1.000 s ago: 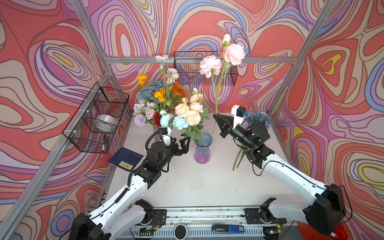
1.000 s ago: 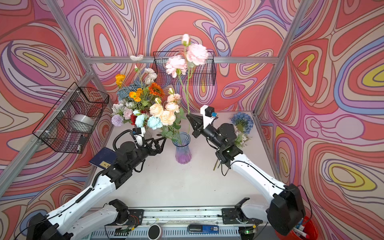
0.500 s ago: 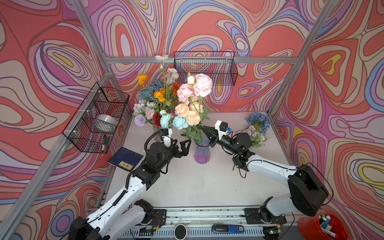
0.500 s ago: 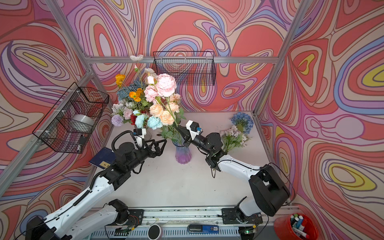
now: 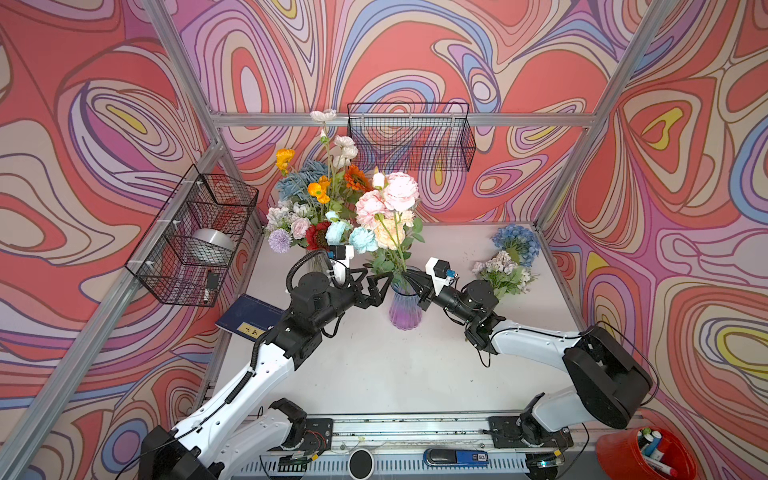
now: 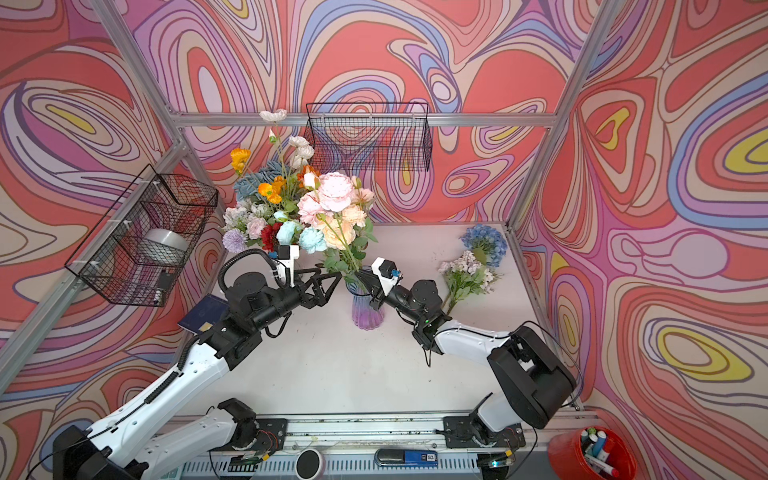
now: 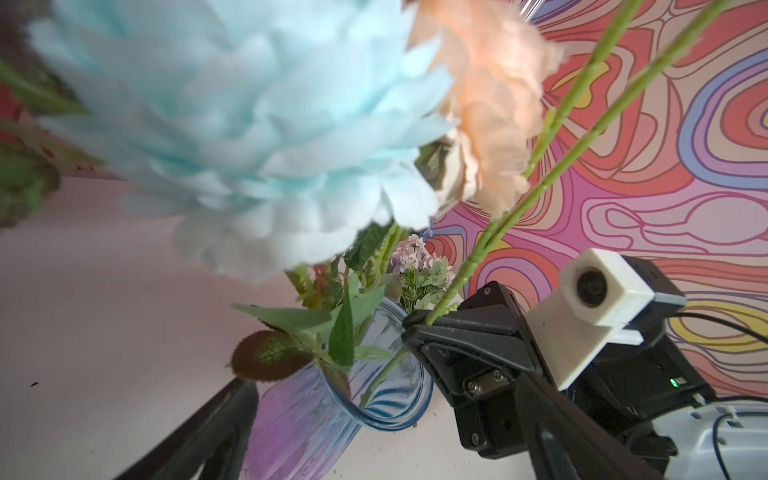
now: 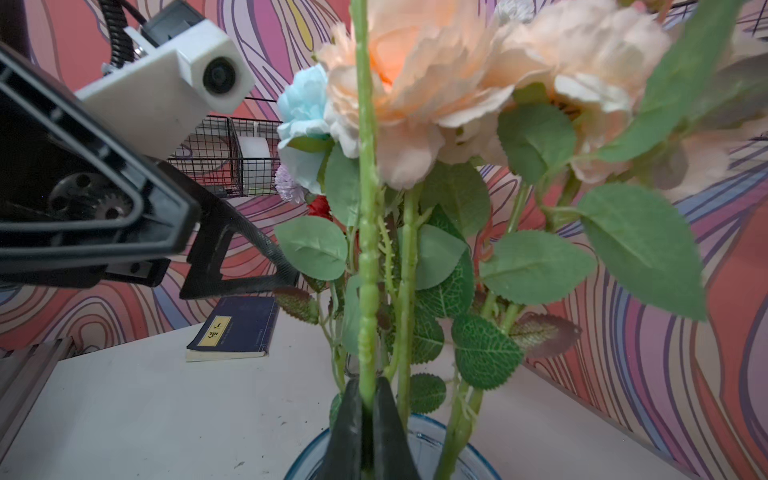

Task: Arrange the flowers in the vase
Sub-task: 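Carry the pink rose to the blue-purple vase and insert its stem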

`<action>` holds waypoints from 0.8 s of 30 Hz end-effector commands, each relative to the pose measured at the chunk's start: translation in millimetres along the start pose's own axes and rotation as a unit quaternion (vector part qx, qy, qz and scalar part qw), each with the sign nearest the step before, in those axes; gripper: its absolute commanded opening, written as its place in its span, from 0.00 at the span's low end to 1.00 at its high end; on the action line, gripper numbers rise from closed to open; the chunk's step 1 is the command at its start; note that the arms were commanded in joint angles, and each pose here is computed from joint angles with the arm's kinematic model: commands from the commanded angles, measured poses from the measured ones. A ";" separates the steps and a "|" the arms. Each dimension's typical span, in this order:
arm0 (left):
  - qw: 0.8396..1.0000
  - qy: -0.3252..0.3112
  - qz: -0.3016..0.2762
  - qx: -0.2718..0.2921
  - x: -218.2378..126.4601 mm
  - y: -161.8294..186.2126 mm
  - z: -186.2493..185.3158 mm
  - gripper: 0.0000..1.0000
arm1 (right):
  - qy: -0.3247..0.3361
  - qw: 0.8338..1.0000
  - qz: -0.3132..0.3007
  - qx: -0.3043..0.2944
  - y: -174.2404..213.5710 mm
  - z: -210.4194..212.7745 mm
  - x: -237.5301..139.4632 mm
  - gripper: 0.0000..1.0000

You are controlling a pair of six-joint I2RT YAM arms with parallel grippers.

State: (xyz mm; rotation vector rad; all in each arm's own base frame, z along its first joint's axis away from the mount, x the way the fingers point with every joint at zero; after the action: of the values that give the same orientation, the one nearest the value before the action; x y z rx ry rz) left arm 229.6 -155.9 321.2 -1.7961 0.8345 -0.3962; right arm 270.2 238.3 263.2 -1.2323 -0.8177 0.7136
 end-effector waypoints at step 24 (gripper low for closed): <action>0.997 -0.075 -0.026 -0.004 25.0 -5.0 18.8 1.00 | 0.016 0.979 0.203 0.003 10.4 9.3 11.9 0.15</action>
State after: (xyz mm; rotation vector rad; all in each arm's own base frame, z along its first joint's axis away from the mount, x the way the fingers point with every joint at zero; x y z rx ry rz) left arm 256.3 -162.1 309.0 -1.8030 0.7527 -0.3147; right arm 272.6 256.2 269.0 -1.3837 -0.6203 0.9422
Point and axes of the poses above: each gripper's point midway between its finger pads, its own x axis out along the fingers, its own z axis along the line the jaws close on, y = z × x, the point moved 9 cm from there along -x, back along the fingers, and after that the axes turned 11 degrees about x, right-handed, at the moved point
